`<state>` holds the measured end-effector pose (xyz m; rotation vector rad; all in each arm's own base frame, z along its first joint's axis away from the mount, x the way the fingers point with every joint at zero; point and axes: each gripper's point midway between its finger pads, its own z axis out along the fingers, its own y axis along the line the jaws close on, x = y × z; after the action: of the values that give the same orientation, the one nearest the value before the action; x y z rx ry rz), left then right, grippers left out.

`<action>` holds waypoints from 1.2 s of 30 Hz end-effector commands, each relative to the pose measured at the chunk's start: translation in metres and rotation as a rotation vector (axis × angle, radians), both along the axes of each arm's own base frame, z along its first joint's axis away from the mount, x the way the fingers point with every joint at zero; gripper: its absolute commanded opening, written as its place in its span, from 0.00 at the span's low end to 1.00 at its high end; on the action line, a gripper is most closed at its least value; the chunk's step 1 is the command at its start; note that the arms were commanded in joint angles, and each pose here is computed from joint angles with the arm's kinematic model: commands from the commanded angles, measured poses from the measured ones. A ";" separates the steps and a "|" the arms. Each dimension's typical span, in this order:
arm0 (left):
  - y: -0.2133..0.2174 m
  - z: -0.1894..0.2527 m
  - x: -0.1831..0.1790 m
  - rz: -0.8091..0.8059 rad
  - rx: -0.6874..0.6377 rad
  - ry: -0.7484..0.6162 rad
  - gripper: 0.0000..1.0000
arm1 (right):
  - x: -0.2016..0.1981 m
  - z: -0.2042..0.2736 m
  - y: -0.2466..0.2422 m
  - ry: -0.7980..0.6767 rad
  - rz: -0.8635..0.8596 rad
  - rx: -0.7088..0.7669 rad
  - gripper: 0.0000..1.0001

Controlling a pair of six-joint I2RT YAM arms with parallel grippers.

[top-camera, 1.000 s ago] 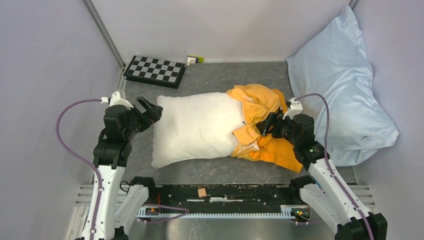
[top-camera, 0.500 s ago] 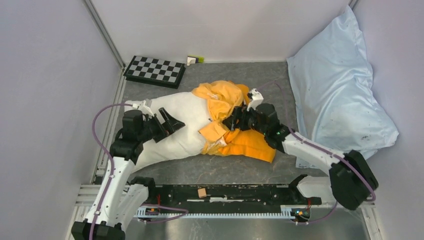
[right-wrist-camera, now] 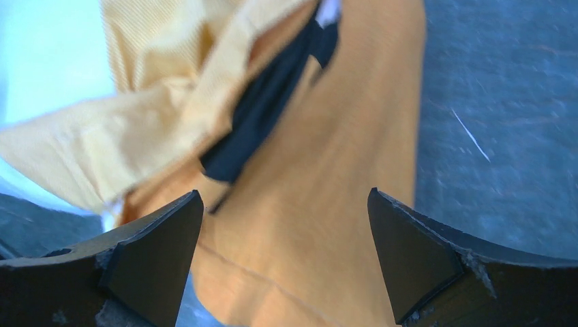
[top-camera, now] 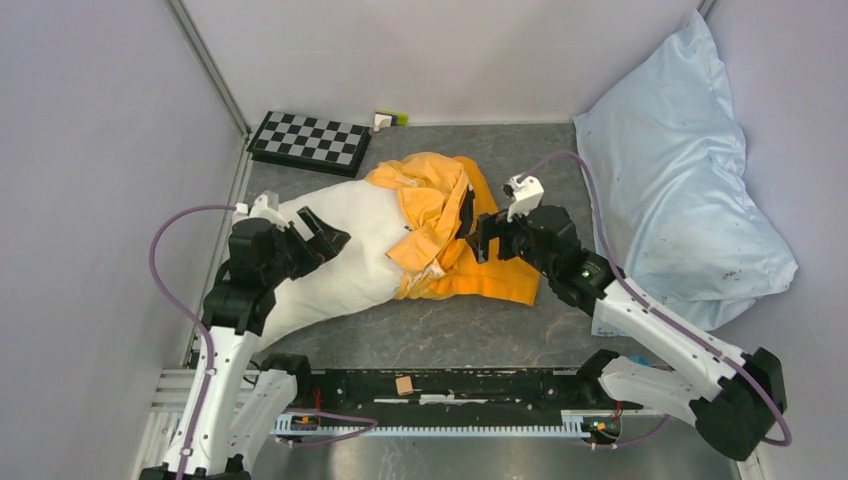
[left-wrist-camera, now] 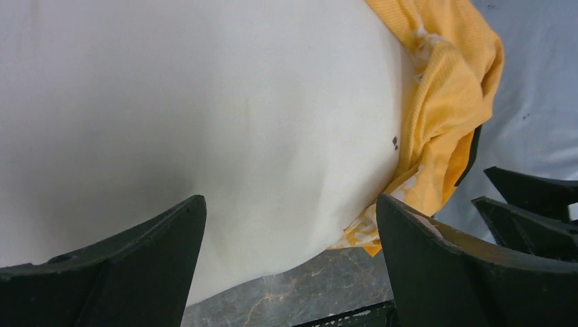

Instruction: Remove the pillowcase from the pillow

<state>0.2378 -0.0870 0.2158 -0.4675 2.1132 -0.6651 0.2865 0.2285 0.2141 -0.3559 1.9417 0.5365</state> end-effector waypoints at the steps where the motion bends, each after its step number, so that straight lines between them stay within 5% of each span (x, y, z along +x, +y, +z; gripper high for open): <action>1: 0.004 0.026 -0.006 -0.006 0.029 -0.068 1.00 | -0.024 -0.044 -0.050 0.064 -0.087 -0.173 0.98; 12: 0.027 -0.040 0.005 0.122 0.117 0.140 1.00 | -0.079 -0.117 -0.066 0.234 0.025 -0.232 0.98; 16: 0.042 -0.060 0.013 0.220 0.151 0.184 1.00 | -0.069 -0.132 -0.082 0.240 -0.060 -0.318 0.96; 20: 0.075 -0.060 0.009 0.428 0.195 0.217 1.00 | -0.045 -0.124 -0.097 0.168 -0.207 -0.347 0.49; 23: 0.083 -0.067 0.010 0.541 0.130 0.174 0.99 | -0.032 -0.122 -0.096 0.155 -0.245 -0.360 0.41; 27: 0.086 -0.097 0.012 0.622 0.081 0.201 0.99 | -0.018 -0.113 -0.101 0.133 -0.332 -0.374 0.00; 36: 0.094 -0.162 0.007 0.742 0.093 0.397 0.99 | 0.014 -0.041 -0.179 0.008 -0.737 -0.210 0.00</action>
<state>0.2769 -0.0246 0.1179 -1.1314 2.0216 -0.3096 0.2729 0.1029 0.1097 -0.0803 2.1620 -0.0170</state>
